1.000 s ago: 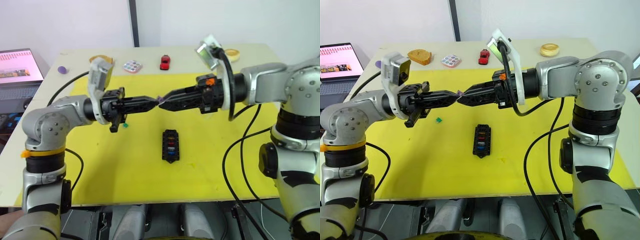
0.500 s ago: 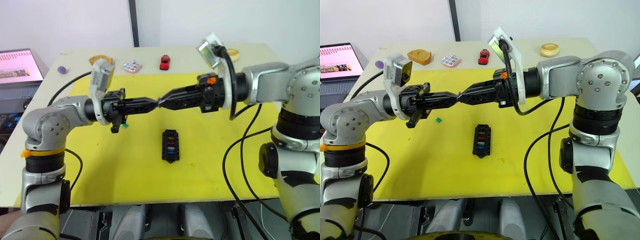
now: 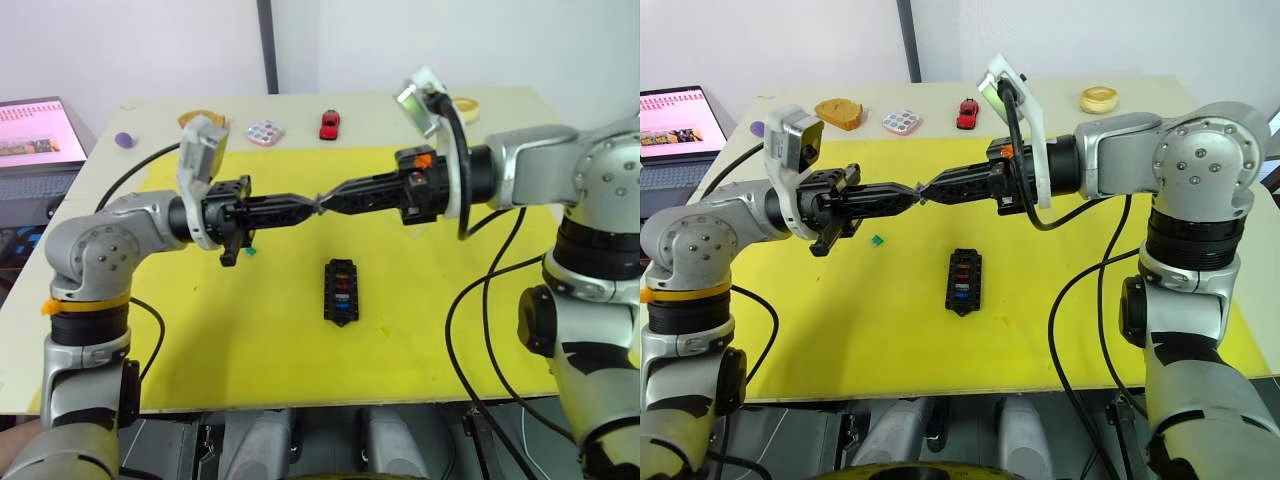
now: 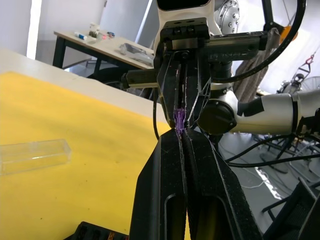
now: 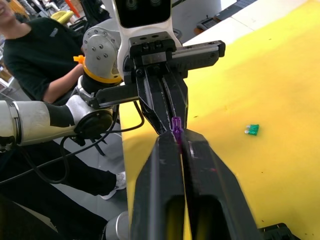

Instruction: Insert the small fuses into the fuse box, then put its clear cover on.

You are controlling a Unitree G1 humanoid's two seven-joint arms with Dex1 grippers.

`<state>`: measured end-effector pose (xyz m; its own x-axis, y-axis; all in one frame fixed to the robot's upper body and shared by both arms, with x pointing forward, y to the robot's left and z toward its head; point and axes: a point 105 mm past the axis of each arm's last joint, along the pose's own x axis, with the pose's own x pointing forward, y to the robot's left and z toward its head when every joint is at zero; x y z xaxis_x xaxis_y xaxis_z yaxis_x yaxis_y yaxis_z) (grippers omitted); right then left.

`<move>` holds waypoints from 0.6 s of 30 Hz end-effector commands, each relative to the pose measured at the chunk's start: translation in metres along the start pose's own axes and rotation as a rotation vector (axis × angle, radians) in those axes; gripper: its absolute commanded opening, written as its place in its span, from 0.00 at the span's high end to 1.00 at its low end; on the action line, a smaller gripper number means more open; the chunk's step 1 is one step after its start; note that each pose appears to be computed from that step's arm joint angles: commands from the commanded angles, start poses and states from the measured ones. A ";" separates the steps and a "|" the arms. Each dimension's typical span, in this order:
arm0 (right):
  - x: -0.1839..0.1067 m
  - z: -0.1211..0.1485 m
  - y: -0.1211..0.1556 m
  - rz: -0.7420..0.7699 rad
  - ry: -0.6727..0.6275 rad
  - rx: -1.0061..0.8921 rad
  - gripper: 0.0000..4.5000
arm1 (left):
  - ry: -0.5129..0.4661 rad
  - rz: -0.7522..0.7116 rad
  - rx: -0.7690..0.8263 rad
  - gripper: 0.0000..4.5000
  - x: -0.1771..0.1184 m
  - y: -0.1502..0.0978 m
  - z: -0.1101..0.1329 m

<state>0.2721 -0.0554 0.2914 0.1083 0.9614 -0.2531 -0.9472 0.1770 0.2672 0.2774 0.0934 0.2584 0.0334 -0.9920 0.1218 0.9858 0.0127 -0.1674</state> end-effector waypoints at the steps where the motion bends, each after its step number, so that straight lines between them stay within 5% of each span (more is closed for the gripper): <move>1: 0.000 0.006 0.009 0.029 -0.010 -0.045 0.99 | 0.000 0.001 0.038 1.00 0.000 -0.003 0.007; 6: 0.001 0.001 0.008 -0.015 0.041 -0.085 0.99 | 0.086 0.056 0.046 1.00 -0.002 0.005 -0.004; 9: 0.005 -0.011 -0.002 -0.122 0.160 -0.167 1.00 | 0.219 0.089 0.113 0.80 -0.007 0.014 -0.028; 16: 0.014 -0.040 -0.025 -0.209 0.382 -0.368 1.00 | 0.502 0.066 0.321 0.01 -0.024 0.034 -0.095; 18: 0.019 -0.054 -0.032 -0.208 0.460 -0.374 1.00 | 0.510 0.040 0.358 0.01 -0.021 0.037 -0.102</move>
<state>0.2890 -0.0582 0.2258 0.2337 0.7284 -0.6441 -0.9691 0.2283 -0.0935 0.2950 0.1053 0.1423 0.0839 -0.9243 -0.3722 0.9942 0.0525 0.0939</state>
